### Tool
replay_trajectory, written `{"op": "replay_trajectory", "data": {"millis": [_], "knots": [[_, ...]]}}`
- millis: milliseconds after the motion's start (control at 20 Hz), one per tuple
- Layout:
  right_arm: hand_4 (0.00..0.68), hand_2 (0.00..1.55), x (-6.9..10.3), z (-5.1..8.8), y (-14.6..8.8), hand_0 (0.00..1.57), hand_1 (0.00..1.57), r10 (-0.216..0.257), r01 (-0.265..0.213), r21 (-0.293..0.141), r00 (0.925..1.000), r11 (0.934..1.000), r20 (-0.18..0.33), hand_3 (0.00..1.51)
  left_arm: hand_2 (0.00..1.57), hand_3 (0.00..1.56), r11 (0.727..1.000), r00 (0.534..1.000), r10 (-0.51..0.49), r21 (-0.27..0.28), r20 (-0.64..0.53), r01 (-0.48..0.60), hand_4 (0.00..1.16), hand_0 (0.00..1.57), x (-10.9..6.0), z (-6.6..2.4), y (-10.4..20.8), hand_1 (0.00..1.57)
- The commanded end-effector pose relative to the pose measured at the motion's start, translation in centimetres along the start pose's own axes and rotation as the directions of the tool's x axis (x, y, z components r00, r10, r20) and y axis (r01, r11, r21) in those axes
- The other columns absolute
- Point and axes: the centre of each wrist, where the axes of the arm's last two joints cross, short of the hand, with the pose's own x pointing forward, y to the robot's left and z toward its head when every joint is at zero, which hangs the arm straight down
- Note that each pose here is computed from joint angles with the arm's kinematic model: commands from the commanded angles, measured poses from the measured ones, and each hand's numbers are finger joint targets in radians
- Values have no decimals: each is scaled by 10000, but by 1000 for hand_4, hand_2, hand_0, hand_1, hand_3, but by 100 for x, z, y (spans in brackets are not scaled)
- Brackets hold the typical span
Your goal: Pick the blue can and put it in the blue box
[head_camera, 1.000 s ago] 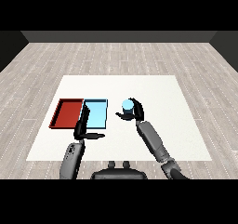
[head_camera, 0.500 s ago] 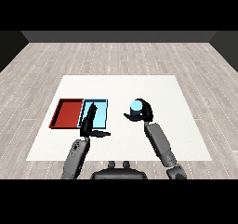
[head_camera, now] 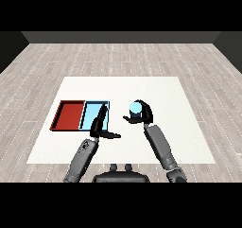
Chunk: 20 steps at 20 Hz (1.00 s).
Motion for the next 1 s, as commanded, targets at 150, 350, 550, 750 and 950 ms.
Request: {"op": "replay_trajectory", "data": {"millis": [150,350,550,750,950], "knots": [[551,1468,237,-160,216,1458,1458,-392,389,252,9991,9989,137,1379,0,0,9993,9995,-76,-362,-303,65,0,0,-114,-72,-210,0],[554,1463,29,0,211,1443,1443,-325,319,317,9993,9990,166,1371,0,0,9987,9974,28,-509,-718,-64,0,0,-273,-38,-63,0],[559,1463,123,-34,399,1433,1433,-664,658,691,9978,9954,70,1370,0,0,9995,9973,86,-285,-723,-107,0,0,-282,-262,-200,0],[560,1469,355,-219,361,1444,1444,-587,573,767,9981,9954,167,1382,0,0,9990,9952,126,-425,-969,-167,0,0,-264,-285,-268,0],[553,1460,161,-32,331,1435,1435,-708,705,893,9975,9935,-3,1357,0,0,9992,9940,178,-342,-1080,-216,0,0,-304,-294,-376,0]]}}
